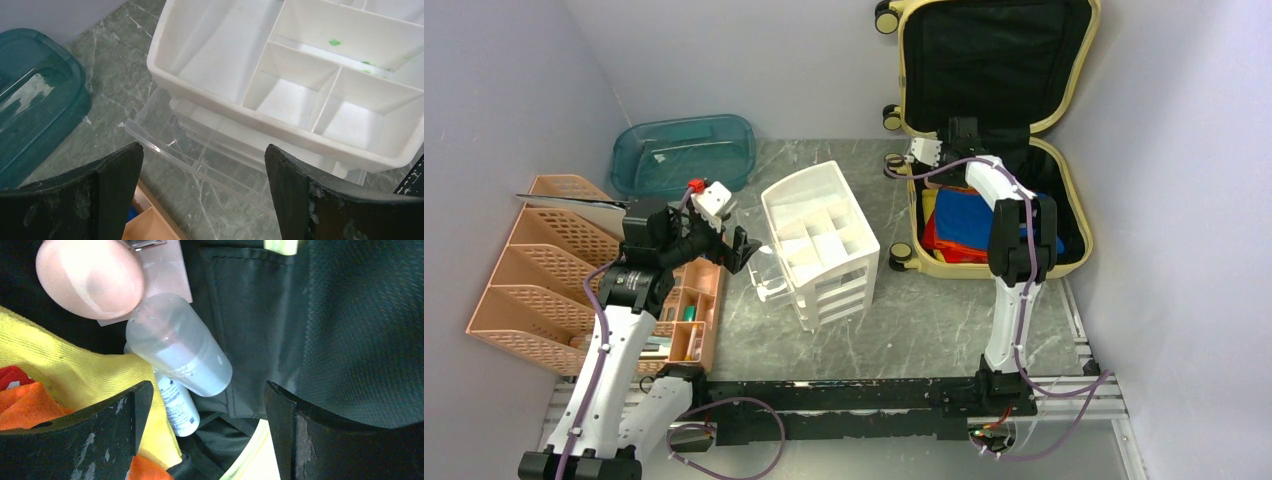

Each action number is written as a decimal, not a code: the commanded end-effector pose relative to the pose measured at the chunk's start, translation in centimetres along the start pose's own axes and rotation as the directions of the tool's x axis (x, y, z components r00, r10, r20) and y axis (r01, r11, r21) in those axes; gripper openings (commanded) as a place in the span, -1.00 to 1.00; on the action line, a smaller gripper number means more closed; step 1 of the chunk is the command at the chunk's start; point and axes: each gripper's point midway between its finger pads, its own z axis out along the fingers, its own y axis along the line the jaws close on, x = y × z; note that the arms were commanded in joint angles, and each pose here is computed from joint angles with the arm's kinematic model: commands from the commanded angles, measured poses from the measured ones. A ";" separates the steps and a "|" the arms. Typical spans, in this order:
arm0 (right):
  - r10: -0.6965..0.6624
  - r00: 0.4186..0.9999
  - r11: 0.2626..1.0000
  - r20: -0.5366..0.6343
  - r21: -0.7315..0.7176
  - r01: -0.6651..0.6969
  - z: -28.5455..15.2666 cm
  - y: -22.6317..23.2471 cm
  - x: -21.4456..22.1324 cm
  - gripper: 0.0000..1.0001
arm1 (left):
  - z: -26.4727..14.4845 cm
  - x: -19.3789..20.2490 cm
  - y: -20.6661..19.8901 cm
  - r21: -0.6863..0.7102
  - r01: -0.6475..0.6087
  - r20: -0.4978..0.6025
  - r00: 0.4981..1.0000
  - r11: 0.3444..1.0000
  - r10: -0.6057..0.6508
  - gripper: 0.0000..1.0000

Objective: Open, take out, and arrange the luggage
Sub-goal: Pick up the personal item from the luggage.

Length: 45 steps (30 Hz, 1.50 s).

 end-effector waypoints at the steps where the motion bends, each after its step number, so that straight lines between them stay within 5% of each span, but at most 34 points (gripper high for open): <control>1: -0.065 0.998 0.998 -0.003 0.018 0.065 0.2 -1.3 0.4 0.71 | -0.2 -1.1 -0.2 0.010 -0.021 0.051 0.998 1.000 0.020 0.93; 15: -0.086 0.996 0.995 0.031 0.055 0.084 5.2 0.3 0.0 0.67 | -0.3 -1.0 0.1 0.005 -0.008 0.048 0.999 1.000 0.008 0.93; 21: -0.066 0.995 0.992 0.081 0.113 0.056 5.5 0.9 -0.5 0.33 | -0.2 -0.8 0.3 0.002 -0.008 0.042 0.999 1.000 0.008 0.93; 25: -0.055 0.992 0.987 0.114 0.160 0.036 4.1 0.1 -0.7 -0.16 | -0.1 -0.9 0.3 0.006 -0.005 0.044 0.999 1.000 0.005 0.93; 34: 0.122 0.953 0.968 0.279 0.177 -0.176 -2.5 -3.8 -2.7 -0.36 | -0.4 -1.7 0.2 0.006 -0.014 0.051 0.999 1.000 0.014 0.93; 40: 0.344 0.782 0.866 0.519 0.145 -0.478 -12.9 -9.2 -5.9 -0.36 | -0.3 -4.4 1.1 -0.008 0.001 0.078 0.997 1.000 0.000 0.93; 45: 0.485 0.522 0.788 0.702 -0.092 -0.609 -22.3 -10.7 -10.1 -0.37 | -0.1 -7.0 1.5 0.007 0.018 0.116 0.993 1.000 -0.019 0.93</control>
